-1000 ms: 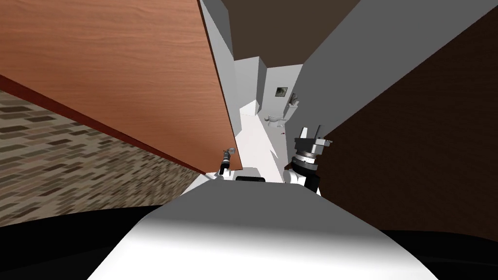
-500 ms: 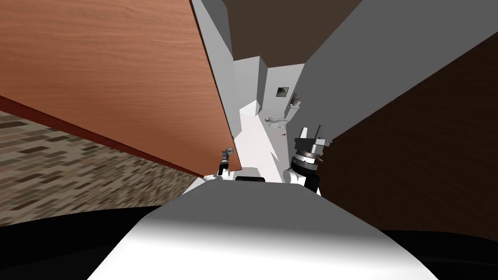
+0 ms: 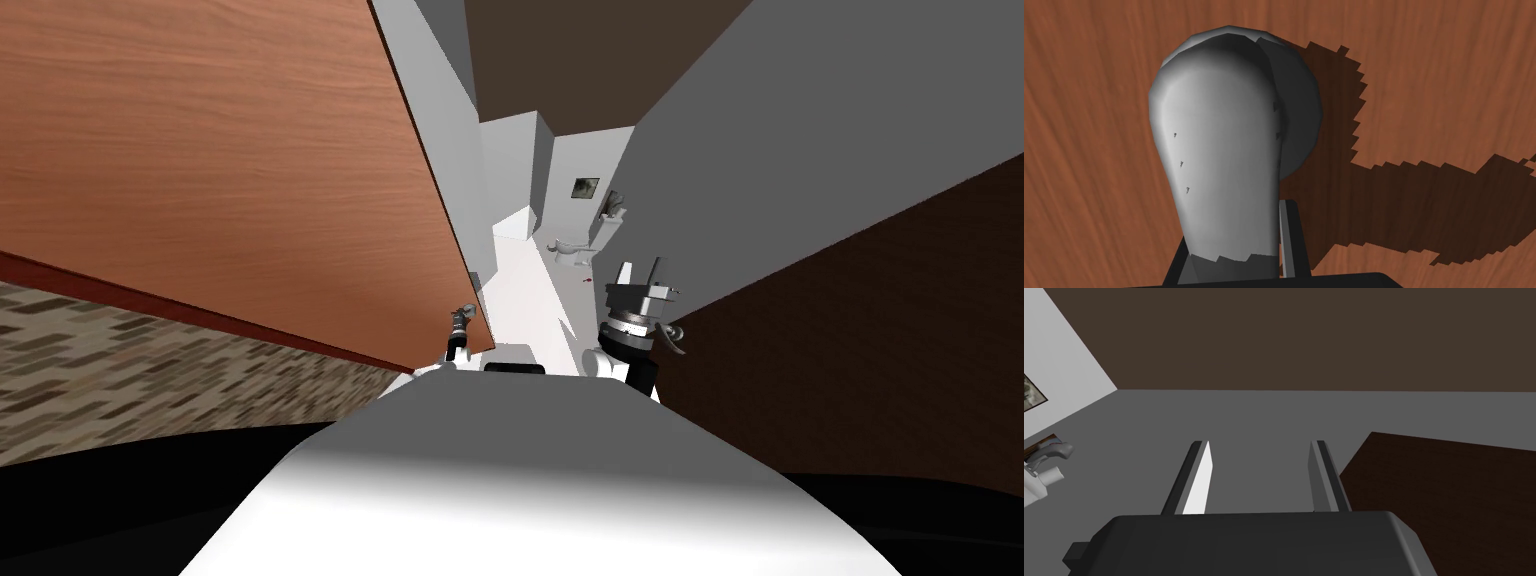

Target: Push the door open

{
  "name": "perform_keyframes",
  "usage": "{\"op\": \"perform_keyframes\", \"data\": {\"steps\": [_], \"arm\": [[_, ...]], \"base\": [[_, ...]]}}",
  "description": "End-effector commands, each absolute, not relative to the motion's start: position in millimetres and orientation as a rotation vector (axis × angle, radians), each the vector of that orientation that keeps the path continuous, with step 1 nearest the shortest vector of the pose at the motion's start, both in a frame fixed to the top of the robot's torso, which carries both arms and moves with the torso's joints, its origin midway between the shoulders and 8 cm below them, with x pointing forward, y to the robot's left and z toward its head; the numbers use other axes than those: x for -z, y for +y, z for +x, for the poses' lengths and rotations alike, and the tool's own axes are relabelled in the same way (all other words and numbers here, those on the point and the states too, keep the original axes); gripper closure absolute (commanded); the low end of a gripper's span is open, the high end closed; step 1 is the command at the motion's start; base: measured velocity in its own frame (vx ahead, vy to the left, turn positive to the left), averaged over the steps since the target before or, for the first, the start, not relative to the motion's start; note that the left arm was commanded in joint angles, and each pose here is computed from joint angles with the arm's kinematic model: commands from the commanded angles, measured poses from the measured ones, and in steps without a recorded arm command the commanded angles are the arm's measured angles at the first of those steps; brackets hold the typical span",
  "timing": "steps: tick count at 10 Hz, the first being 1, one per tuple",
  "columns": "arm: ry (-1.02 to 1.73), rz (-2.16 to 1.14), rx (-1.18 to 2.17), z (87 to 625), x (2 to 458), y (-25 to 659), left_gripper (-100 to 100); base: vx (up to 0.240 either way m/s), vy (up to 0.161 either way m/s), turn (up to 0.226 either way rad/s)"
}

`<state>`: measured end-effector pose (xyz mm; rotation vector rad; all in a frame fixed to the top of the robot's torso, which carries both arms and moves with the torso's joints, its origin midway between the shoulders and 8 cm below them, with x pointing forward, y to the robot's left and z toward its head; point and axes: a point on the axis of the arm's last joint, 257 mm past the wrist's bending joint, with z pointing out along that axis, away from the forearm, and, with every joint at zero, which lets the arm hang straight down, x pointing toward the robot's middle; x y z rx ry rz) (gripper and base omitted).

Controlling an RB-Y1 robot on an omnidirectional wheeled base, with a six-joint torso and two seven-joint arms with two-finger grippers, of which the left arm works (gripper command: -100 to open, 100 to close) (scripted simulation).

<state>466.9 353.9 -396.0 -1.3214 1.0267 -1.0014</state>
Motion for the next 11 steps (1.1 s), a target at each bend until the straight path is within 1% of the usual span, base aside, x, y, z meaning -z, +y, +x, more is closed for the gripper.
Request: {"op": "perform_keyframes", "data": {"steps": [1, 3, 4, 7, 8, 11], "arm": [[0.997, -1.323, 0.976, 465, 390, 372, 100], [0.997, -1.323, 0.976, 465, 390, 372, 100], [0.973, -1.334, 0.953, 461, 390, 385, 100], [0.955, -1.344, 0.936, 458, 390, 394, 100], [0.955, -1.344, 0.936, 458, 390, 394, 100], [0.905, -1.368, 0.892, 449, 390, 418, 100]], "base": [[0.225, -0.034, 0.060], [0.092, -0.012, 0.012], [0.123, -0.027, 0.047], [0.155, -0.054, 0.056], [0.060, 0.003, -0.005], [0.194, -0.051, 0.063]]}}
